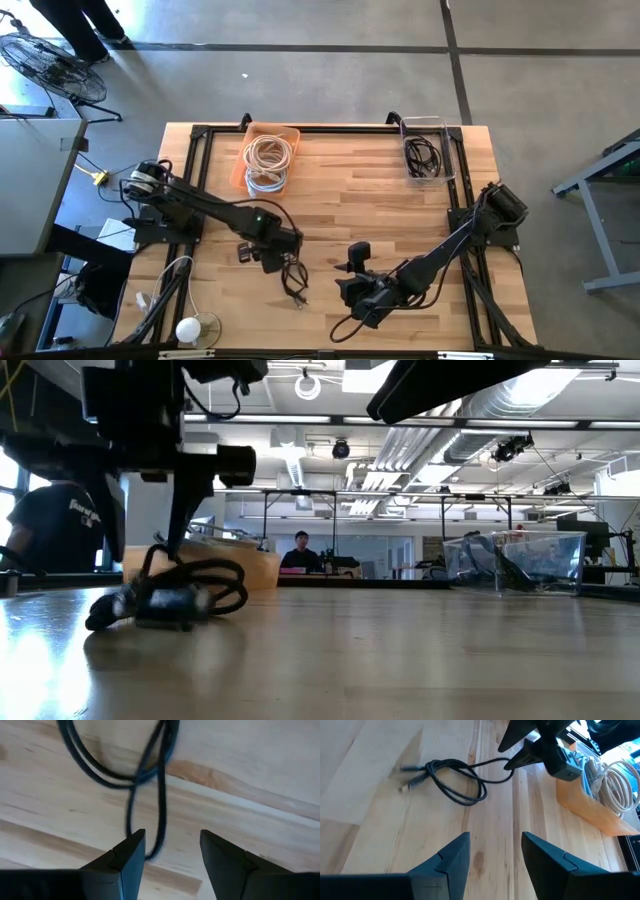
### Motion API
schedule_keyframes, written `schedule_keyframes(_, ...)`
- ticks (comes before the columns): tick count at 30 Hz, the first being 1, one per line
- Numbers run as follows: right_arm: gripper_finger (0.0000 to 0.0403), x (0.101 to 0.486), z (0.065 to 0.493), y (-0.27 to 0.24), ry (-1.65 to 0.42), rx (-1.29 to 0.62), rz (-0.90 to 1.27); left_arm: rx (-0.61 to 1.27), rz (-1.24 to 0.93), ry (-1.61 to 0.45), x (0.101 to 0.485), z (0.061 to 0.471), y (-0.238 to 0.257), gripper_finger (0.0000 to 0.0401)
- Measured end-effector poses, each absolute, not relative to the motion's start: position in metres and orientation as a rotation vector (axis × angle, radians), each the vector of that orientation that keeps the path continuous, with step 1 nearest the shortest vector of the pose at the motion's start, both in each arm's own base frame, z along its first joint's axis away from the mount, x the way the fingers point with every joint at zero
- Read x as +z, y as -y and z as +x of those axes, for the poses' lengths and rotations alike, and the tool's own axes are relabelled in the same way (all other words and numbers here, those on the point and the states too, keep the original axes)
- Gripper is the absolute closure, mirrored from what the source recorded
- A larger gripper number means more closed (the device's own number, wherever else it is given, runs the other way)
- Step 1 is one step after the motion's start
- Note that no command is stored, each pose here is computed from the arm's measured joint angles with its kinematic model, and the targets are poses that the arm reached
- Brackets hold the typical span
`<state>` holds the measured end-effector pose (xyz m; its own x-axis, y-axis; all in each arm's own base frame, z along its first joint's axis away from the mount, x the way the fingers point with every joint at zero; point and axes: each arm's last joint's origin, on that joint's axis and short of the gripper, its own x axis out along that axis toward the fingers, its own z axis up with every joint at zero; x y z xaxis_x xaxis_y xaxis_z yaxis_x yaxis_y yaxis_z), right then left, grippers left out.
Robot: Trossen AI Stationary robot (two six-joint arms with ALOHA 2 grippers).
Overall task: Pick & Place USB Port
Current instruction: Put the black charger cable into the transparent bin
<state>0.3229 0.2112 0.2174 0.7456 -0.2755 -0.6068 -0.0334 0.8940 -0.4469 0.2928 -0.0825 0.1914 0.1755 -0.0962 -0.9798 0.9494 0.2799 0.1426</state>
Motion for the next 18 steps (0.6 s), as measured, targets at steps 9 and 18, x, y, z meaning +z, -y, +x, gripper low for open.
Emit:
schedule_keyframes(9, 0.0233, 0.2174, 0.3242, -0.2092, -0.725, -0.140, -0.463, -0.908, 1.004, -1.024, 0.1862, 0.2993, 0.0845, 0.0217)
schedule_keyframes(18, 0.0233, 0.2174, 0.3259, -0.2065, -0.727, -0.148, -0.457, -0.924, 0.915, -0.983, 0.1873, 0.3015, 0.0872, 0.0217)
